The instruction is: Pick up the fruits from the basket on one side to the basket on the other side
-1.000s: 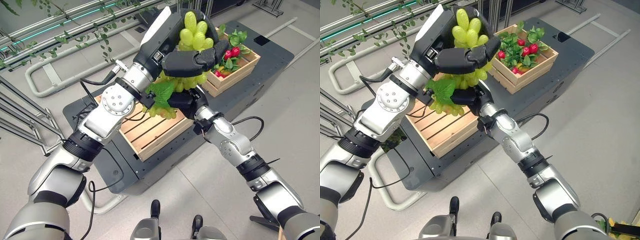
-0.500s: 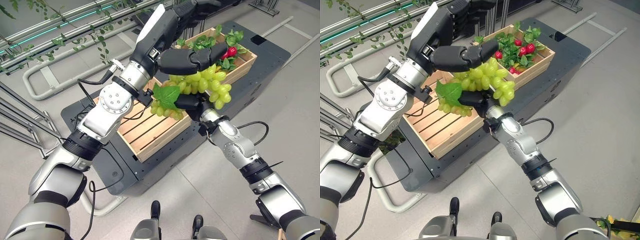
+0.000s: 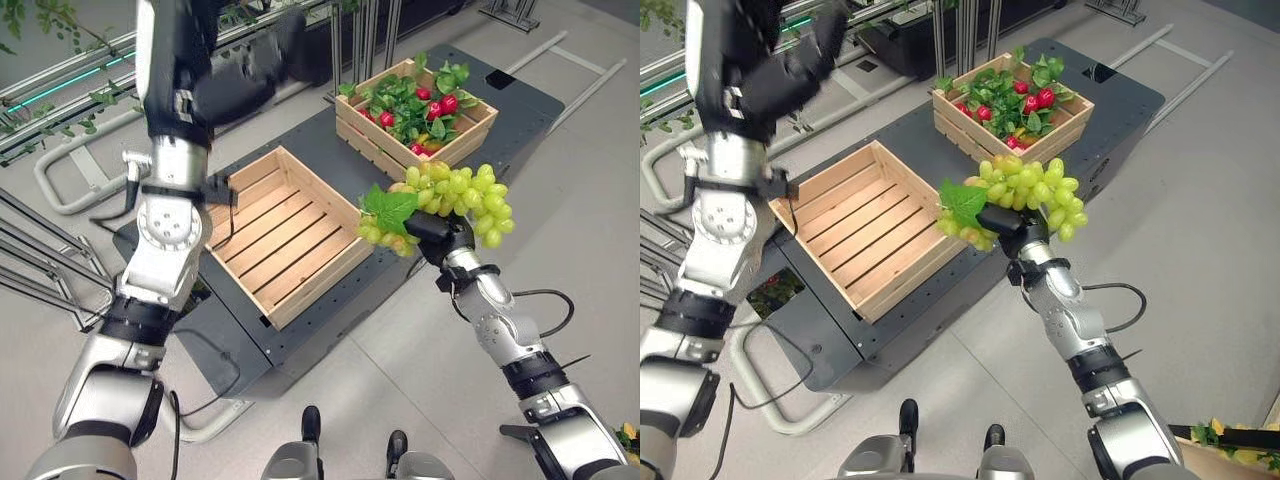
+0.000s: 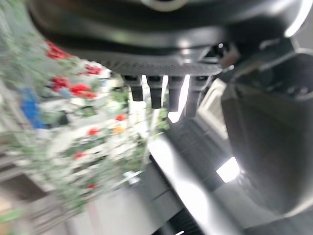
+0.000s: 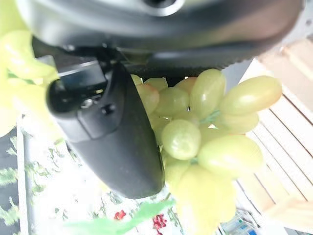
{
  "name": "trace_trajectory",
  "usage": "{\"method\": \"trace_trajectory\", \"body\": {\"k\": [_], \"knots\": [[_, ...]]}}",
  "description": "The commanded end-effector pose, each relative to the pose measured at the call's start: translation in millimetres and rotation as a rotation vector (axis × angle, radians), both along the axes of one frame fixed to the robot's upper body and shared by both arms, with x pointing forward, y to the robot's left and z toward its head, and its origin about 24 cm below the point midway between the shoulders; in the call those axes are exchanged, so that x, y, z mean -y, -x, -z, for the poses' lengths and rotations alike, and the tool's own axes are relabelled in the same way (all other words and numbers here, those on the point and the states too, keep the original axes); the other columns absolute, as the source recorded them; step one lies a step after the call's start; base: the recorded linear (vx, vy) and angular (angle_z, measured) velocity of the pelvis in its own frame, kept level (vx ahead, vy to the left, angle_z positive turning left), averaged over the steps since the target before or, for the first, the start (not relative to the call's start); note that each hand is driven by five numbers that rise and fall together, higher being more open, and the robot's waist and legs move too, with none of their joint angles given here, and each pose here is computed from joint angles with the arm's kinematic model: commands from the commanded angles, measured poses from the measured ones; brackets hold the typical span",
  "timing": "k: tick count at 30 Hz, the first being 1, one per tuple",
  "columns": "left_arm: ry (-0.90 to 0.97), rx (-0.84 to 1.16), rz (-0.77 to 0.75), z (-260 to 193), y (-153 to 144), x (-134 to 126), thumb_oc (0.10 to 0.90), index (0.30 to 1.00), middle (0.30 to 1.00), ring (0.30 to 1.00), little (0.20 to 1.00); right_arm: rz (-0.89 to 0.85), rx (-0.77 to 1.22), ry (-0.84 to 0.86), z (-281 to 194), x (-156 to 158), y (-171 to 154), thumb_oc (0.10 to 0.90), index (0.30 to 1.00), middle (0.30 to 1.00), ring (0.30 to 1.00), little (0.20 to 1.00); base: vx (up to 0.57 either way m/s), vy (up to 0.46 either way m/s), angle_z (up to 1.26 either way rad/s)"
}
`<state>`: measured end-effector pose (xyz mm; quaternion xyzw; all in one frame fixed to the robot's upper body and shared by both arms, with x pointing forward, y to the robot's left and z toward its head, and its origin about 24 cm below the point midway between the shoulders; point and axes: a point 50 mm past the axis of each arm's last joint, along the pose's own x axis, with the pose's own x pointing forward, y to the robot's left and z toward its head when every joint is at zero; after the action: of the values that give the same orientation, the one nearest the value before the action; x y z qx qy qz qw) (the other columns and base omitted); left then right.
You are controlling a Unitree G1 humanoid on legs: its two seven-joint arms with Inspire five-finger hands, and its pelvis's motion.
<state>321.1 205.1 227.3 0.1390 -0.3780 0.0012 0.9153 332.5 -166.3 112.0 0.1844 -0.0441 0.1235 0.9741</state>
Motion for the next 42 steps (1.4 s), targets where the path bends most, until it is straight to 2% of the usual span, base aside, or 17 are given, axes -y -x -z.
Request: {"method": "trace_trajectory", "body": {"k": [1,7,10,13,16,18,21,30,32,33,35,39,42], "knots": [[0.099,0.019,-0.024,30.7,10.1,-1.7,0.800,0.900,0.900,0.900,0.900,0.020,0.290,-0.076,-25.3,11.3,19.9,0.400,0.300,0.300,0.300,0.300,0.01,-0.066,-0.14],[0.026,-0.041,0.016,69.0,38.3,20.8,0.800,0.900,0.900,0.900,0.900,0.040,0.326,-0.096,-23.6,21.7,42.6,0.400,0.300,0.300,0.300,0.300,-0.04,-0.056,-0.18],[0.066,-0.075,0.015,77.0,43.7,15.7,0.800,0.900,0.900,0.900,0.900,0.026,0.336,-0.088,-28.4,25.3,44.0,0.400,0.300,0.300,0.300,0.300,-0.08,0.031,-0.35],[0.097,-0.067,-0.099,83.8,52.8,-0.3,0.800,0.900,0.900,0.900,0.900,-0.092,0.365,-0.095,-41.6,11.7,34.3,0.400,0.300,0.300,0.300,0.300,-0.13,0.156,-0.99],[0.087,-0.033,-0.104,71.3,47.7,-5.2,0.800,0.900,0.900,0.900,0.900,-0.090,0.408,-0.099,-52.2,-6.1,23.9,0.400,0.300,0.300,0.300,0.300,-0.24,0.172,-1.89],[0.075,-0.001,-0.107,60.4,36.1,6.4,0.800,0.900,0.900,0.900,0.900,-0.073,0.415,-0.130,-58.7,-12.5,20.5,0.400,0.300,0.300,0.300,0.300,-0.36,0.131,-1.33],[0.053,-0.023,-0.117,58.0,25.2,10.0,0.800,0.900,0.900,0.900,0.900,-0.085,0.422,-0.118,-64.0,-18.6,15.6,0.400,0.300,0.300,0.300,0.300,-0.26,0.122,-0.39],[0.126,-0.094,-0.096,72.9,27.5,18.8,0.800,0.900,0.900,0.900,0.900,-0.089,0.316,-0.139,-32.8,-9.7,26.1,0.400,0.300,0.300,0.300,0.300,-0.07,0.121,-0.27],[0.122,-0.110,-0.118,76.8,28.9,16.0,0.800,0.900,0.900,0.900,0.900,-0.112,0.307,-0.146,-31.8,-13.3,26.0,0.400,0.300,0.300,0.300,0.300,-0.16,0.044,-0.53],[0.116,-0.109,-0.174,79.2,33.0,4.5,0.800,0.900,0.900,0.900,0.900,-0.181,0.312,-0.149,-34.0,-20.2,23.7,0.400,0.300,0.300,0.300,0.300,-0.24,0.078,-0.88],[0.116,-0.089,-0.193,74.4,35.9,-3.4,0.800,0.900,0.900,0.900,0.900,-0.211,0.319,-0.123,-37.4,-23.3,20.8,0.400,0.300,0.300,0.300,0.300,-0.26,0.096,-1.73],[0.146,-0.074,-0.233,73.4,39.2,-9.2,0.800,0.900,0.900,0.900,0.900,-0.263,0.326,-0.077,-33.8,-32.6,22.7,0.400,0.300,0.300,0.300,0.300,-0.12,-0.075,-0.78],[0.273,-0.155,-0.261,90.0,34.7,-11.3,0.800,0.900,0.900,0.900,0.900,-0.297,0.312,-0.018,-24.6,-37.4,24.8,0.400,0.300,0.300,0.300,0.300,-0.10,-0.146,-0.45]]}}
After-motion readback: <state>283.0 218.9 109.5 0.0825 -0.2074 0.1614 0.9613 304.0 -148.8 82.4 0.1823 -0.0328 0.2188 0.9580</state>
